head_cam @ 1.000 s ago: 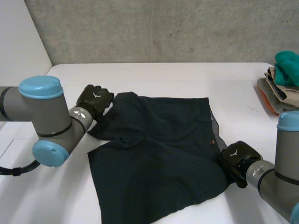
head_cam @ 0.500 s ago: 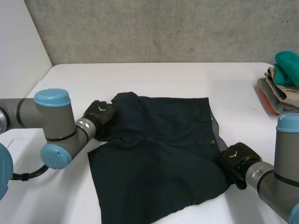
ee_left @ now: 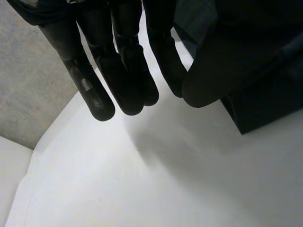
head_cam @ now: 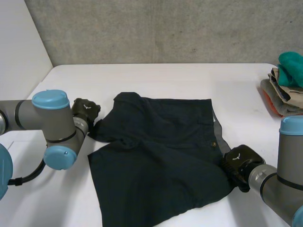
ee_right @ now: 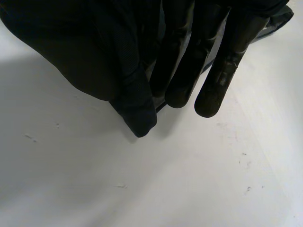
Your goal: Fold the laundry.
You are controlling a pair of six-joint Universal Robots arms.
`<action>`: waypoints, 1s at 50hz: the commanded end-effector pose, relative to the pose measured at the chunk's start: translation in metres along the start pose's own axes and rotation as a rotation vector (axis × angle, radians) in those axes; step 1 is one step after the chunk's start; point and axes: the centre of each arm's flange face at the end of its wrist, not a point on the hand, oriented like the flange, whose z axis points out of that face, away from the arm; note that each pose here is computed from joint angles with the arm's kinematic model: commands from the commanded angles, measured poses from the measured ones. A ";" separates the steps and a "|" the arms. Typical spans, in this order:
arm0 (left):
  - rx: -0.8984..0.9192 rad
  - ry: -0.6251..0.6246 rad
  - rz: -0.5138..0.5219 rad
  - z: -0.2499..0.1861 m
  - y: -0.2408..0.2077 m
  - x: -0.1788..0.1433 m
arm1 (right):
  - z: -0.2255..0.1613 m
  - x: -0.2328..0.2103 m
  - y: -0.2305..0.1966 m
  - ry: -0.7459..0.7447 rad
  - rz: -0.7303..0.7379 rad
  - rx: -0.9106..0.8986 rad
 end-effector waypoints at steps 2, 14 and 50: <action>0.013 0.017 0.001 -0.006 -0.004 0.002 | 0.003 0.003 -0.003 0.028 0.012 0.026; 0.104 0.009 -0.073 -0.059 -0.045 -0.025 | 0.008 0.016 -0.012 0.079 0.119 0.086; 0.049 0.596 -0.221 -0.279 0.002 0.081 | 0.023 0.022 -0.032 -0.001 0.467 0.239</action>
